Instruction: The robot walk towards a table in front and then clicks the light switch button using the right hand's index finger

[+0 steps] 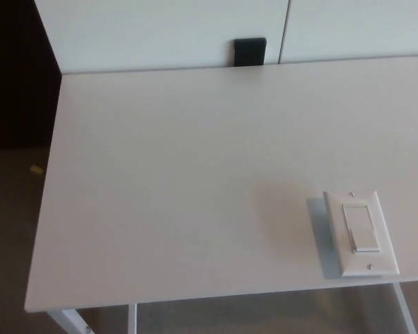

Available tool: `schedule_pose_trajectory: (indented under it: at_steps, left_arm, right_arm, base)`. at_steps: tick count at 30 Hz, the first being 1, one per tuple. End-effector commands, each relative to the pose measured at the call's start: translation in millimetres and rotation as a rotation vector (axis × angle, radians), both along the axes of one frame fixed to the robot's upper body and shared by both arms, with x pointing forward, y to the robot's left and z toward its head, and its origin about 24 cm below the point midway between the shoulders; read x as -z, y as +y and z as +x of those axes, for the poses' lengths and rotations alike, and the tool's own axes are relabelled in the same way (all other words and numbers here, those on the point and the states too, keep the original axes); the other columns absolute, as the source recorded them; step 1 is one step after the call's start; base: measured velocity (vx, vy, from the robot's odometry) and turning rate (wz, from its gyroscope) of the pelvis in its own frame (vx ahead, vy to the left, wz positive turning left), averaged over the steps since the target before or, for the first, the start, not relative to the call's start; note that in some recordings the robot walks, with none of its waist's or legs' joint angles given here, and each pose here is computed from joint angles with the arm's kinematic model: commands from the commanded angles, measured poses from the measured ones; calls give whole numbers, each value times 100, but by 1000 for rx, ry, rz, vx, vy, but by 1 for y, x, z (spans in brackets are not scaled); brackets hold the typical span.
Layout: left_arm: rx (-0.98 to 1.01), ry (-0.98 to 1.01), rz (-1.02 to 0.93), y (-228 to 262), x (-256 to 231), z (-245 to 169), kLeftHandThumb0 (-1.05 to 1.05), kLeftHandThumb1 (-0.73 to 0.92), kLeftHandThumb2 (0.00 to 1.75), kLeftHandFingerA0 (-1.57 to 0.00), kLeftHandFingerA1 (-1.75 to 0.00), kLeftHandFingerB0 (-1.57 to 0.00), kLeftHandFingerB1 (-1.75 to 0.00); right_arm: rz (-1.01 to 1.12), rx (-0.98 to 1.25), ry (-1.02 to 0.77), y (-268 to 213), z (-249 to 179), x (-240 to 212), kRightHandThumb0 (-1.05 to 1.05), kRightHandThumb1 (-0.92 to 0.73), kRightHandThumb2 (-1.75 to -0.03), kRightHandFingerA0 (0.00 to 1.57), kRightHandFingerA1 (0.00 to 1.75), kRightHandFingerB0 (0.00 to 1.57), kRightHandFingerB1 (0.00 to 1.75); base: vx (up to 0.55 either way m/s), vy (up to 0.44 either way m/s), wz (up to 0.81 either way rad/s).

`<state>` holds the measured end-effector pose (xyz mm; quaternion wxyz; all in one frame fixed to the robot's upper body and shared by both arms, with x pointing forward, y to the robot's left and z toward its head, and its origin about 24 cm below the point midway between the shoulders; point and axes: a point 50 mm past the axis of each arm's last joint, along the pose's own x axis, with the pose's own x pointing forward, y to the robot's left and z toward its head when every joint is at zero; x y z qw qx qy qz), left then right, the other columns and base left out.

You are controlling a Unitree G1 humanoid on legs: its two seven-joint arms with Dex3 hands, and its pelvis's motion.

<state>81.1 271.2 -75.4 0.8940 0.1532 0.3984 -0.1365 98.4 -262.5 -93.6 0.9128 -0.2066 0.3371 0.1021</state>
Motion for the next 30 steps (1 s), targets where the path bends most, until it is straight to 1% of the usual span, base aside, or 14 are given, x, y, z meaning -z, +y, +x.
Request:
schedule_pose_trajectory:
  at_steps: [1, 8, 11, 12, 14, 15, 17, 18, 23, 24, 25, 28, 29, 30]
  left_arm:
    - [-17, 24, -6, 5, 1, -3, -28, 58, 57, -41, -40, -37, -35]
    - [-20, 28, -15, 5, 3, -1, -29, 58, 57, -43, -40, -37, -35]
    - [-22, 20, -21, 3, 3, 6, -28, 58, 57, -43, -40, -38, -35]
    - [-23, 24, -25, 4, 3, 5, -30, 58, 58, -43, -40, -38, -35]
    - [-24, 22, -30, 4, 4, 6, -29, 57, 57, -44, -40, -38, -35]
    - [-27, 23, -37, 4, 4, 6, -29, 58, 57, -44, -40, -38, -35]
    - [-20, 23, -39, 3, 3, 4, -28, 58, 57, -42, -40, -37, -35]
    - [-19, 21, -42, 3, 3, 5, -28, 58, 58, -42, -40, -36, -35]
    - [-27, 14, -48, 3, 2, 7, -29, 58, 57, -42, -40, -37, -35]
    - [-27, 14, -44, 4, 2, 6, -29, 58, 57, -42, -40, -37, -35]
    - [-28, 14, -43, 5, 2, 6, -30, 58, 58, -42, -40, -36, -35]
    - [-30, 13, -44, 5, 2, 6, -30, 58, 58, -43, -40, -36, -35]
    - [-28, 12, -40, 4, 1, 5, -30, 59, 57, -43, -40, -37, -35]
    - [-24, 11, -36, 4, 1, 4, -30, 59, 57, -43, -40, -37, -35]
  right_arm:
    - [-31, -31, -7, -6, 0, -1, -66, -45, -91, 72, 71, 45, 58]
    - [-41, -46, -16, -6, 1, -2, -66, -45, -90, 73, 71, 44, 57]
    - [-43, -42, -28, -8, 6, -4, -64, -45, -89, 72, 71, 44, 57]
    - [-38, -37, -18, -8, 6, -3, -62, -55, -56, 72, 58, 54, 49]
    - [-44, -40, -14, -8, 6, -3, -63, -55, -57, 72, 58, 53, 49]
    - [-40, -35, -13, -8, 6, -3, -62, -44, -89, 72, 71, 43, 57]
    - [-35, -37, -8, -8, 3, -3, -62, -44, -89, 71, 70, 43, 57]
    - [-39, -45, -11, -8, 3, -3, -65, -55, -58, 72, 57, 53, 48]
    - [-48, -48, -13, -7, 4, -4, -60, -55, -57, 73, 57, 54, 49]
    - [-50, -54, -12, -7, 3, -4, -63, -56, -57, 72, 57, 54, 49]
    - [-52, -58, -12, -7, 3, -4, -62, -45, -89, 72, 70, 43, 57]
    - [-54, -61, -9, -6, 3, -4, -62, -44, -89, 73, 71, 44, 57]
    - [-58, -65, -6, -6, 3, -3, -64, -55, -58, 74, 57, 54, 48]
    - [-64, -72, -2, -6, 2, -3, -64, -55, -58, 74, 57, 54, 48]
  base:
    - [0, 0, 0]
    - [0, 0, 0]
    - [0, 0, 0]
    - [0, 0, 0]
    - [0, 0, 0]
    - [0, 0, 0]
    - [0, 0, 0]
    - [0, 0, 0]
    - [0, 0, 0]
    - [0, 0, 0]
    - [0, 0, 0]
    - [0, 0, 0]
    - [0, 0, 0]
    - [0, 0, 0]
